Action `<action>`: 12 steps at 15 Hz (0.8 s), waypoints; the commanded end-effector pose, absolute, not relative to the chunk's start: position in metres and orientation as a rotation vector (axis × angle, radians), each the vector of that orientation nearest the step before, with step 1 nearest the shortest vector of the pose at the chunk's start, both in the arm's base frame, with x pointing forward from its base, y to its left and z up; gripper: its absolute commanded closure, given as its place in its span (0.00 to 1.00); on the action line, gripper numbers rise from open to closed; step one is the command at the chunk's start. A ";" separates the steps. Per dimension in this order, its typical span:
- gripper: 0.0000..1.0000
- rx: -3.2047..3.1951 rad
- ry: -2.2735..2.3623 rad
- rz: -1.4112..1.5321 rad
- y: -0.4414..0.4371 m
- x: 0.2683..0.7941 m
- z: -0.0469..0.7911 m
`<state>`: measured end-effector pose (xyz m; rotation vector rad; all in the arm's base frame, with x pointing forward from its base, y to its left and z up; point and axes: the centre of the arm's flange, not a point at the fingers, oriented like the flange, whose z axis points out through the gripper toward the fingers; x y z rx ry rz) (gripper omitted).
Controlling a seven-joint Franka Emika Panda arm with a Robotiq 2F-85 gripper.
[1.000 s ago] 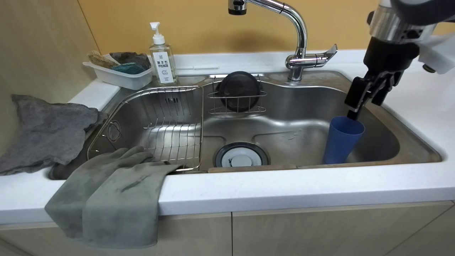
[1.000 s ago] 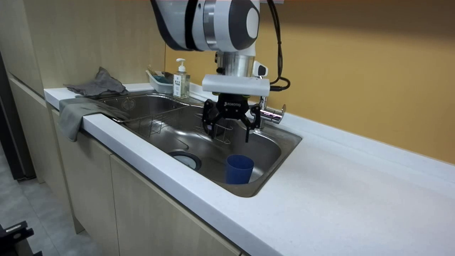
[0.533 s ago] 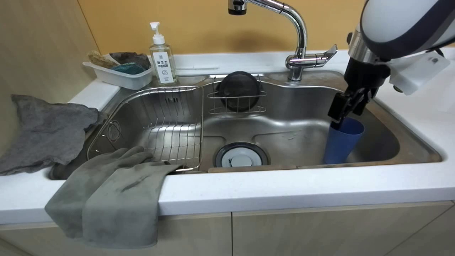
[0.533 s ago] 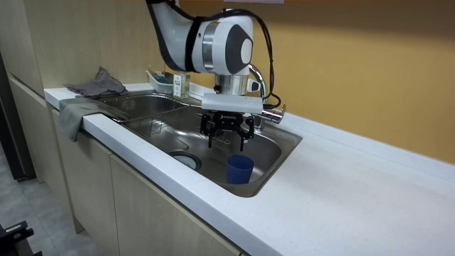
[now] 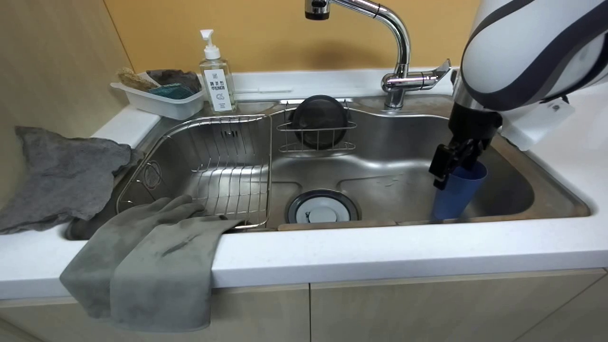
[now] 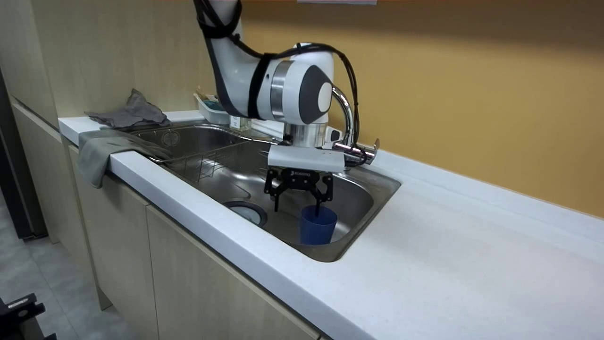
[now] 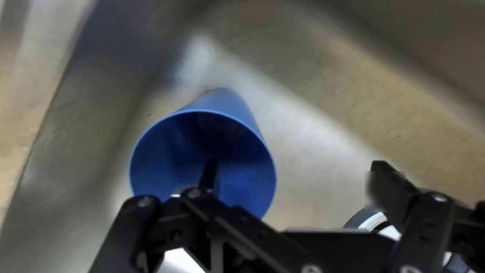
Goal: Remove the blue cup from the sink
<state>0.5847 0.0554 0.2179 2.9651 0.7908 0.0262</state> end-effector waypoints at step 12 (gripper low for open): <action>0.67 2.953 0.764 0.047 0.047 0.618 0.197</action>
